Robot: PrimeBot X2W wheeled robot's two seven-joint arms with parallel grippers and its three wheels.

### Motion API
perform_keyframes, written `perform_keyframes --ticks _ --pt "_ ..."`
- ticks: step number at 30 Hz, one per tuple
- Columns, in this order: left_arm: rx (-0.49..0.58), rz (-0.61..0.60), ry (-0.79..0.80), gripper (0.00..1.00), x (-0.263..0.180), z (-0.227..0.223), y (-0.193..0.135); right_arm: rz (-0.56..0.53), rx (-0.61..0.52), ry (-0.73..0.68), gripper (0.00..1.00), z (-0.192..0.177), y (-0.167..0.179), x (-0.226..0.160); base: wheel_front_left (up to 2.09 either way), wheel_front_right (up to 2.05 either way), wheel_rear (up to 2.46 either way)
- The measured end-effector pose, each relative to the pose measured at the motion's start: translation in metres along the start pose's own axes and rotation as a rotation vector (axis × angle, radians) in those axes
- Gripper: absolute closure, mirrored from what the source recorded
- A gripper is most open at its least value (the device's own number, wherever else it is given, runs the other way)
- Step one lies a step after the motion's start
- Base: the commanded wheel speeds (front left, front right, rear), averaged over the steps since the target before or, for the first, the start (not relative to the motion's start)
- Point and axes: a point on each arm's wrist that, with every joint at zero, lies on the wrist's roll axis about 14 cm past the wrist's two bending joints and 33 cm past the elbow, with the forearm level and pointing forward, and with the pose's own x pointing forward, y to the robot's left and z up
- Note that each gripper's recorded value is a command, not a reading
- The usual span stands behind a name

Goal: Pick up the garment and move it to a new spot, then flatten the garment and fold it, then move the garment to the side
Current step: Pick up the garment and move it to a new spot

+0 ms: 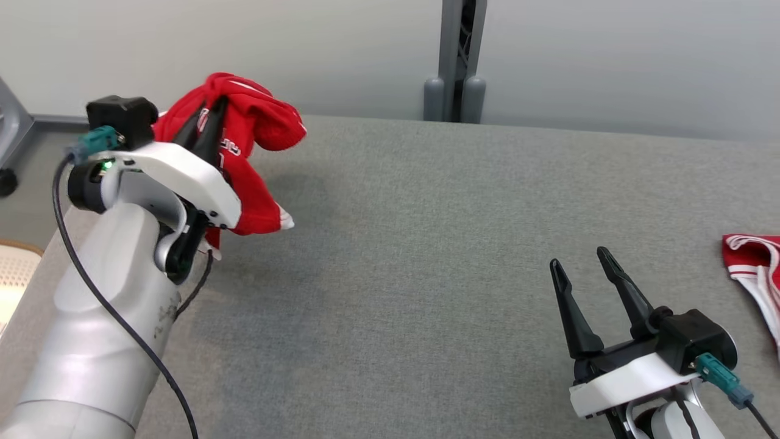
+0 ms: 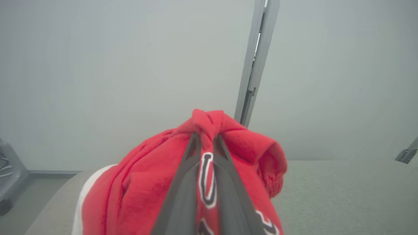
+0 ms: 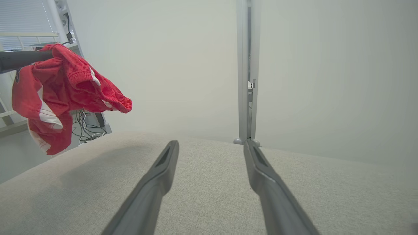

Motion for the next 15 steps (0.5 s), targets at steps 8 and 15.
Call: perform_keyframes --ticks 8,15 --pt "0.053 -0.234 -0.094 1.0 0.001 0.016 -0.084 -0.092 -0.034 -0.029 0.0 0.016 -0.022 -0.026 0.0 0.0 0.0" --pt "0.17 -0.429 -0.091 1.0 0.003 -0.004 -0.155 -0.214 -0.075 -0.065 0.0 0.033 -0.056 -0.051 0.0 0.0 0.0"
